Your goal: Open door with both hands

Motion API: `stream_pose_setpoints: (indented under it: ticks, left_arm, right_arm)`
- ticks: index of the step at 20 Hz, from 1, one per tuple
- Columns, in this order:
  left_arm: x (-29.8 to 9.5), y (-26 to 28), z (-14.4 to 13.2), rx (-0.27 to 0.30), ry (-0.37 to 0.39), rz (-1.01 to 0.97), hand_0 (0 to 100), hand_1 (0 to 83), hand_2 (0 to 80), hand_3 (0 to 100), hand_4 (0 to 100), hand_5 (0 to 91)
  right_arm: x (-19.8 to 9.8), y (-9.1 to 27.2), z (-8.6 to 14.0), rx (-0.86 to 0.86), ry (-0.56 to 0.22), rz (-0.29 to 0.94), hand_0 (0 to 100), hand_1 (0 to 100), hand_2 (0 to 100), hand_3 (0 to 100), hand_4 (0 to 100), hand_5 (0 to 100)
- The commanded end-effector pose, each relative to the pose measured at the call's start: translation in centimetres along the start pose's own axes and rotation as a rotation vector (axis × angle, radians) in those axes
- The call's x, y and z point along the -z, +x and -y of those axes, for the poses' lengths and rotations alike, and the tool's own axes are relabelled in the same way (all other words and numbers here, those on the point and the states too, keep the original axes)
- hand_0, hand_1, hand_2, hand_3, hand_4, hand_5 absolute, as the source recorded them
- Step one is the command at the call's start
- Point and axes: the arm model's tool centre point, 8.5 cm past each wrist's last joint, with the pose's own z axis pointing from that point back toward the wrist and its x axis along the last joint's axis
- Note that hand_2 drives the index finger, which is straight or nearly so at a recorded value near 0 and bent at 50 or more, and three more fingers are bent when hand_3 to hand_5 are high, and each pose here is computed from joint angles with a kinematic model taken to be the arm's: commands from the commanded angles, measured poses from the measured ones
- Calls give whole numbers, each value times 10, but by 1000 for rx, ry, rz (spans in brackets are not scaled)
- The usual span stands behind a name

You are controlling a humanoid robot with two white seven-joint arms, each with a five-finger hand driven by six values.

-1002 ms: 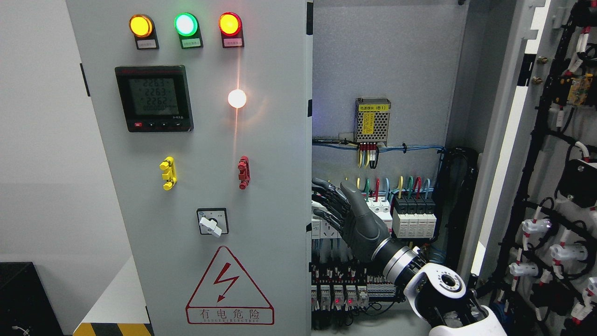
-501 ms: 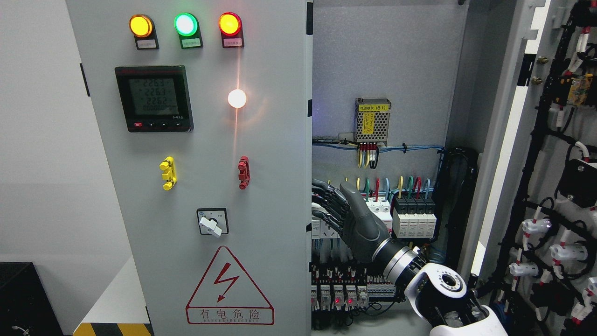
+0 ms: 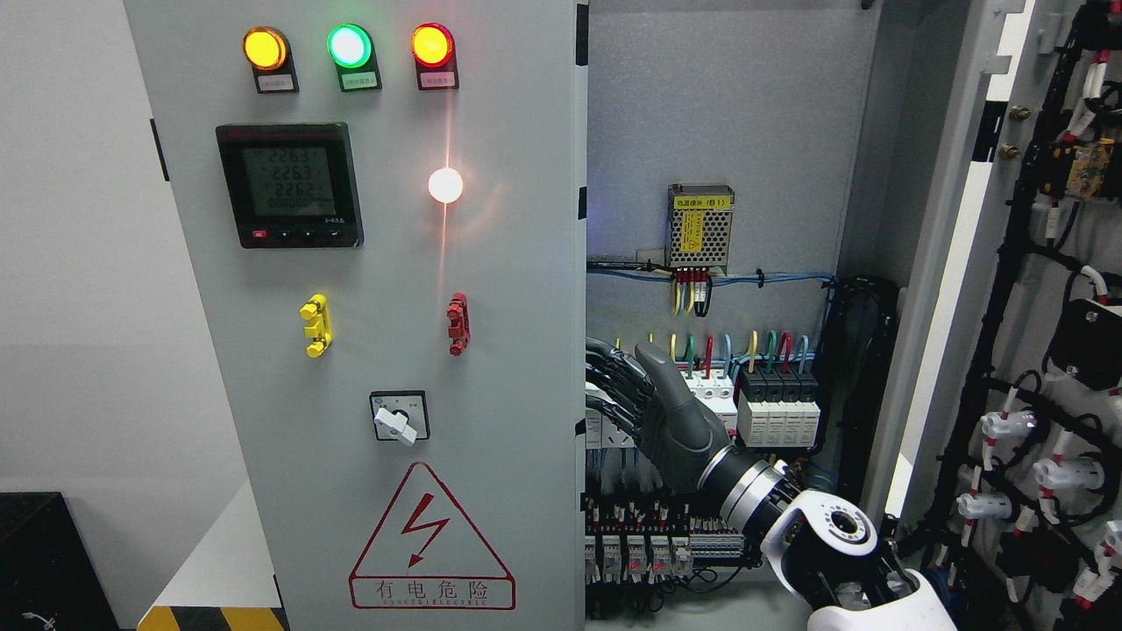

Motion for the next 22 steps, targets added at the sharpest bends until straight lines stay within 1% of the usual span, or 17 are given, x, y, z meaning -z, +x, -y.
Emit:
stream_pose_setpoints:
  ticks: [1, 3, 7, 15, 18, 22]
  left_arm:
    - [0, 0, 0, 0, 1, -1, 0, 0, 0, 0, 0, 0]
    - [0, 0, 0, 0, 1, -1, 0, 0, 0, 0, 0, 0]
    - [0, 0, 0, 0, 0, 2, 0, 0, 0, 0, 0, 0]
    - [0, 0, 0, 2, 0, -1, 0, 0, 0, 0, 0, 0]
    - [0, 0, 0, 0, 0, 0, 0, 0, 0, 0, 0, 0]
    - [0, 0, 0, 0, 0, 0, 0, 0, 0, 0, 0, 0]
  right_arm:
    - [1, -3, 3, 5, 9, -12, 191, 0, 0, 0, 0, 0]
    - [1, -2, -2, 3, 58, -11, 191, 0, 0, 0, 0, 0]
    - [1, -1, -2, 2, 70, -10, 191, 0, 0, 0, 0, 0]
    - [4, 1, 1, 2, 67, -14, 191, 0, 0, 0, 0, 0]
    - [5, 2, -3, 1, 117, -15, 191, 0, 0, 0, 0, 0]
    - [4, -1, -2, 8, 123, -22, 191, 0, 0, 0, 0, 0]
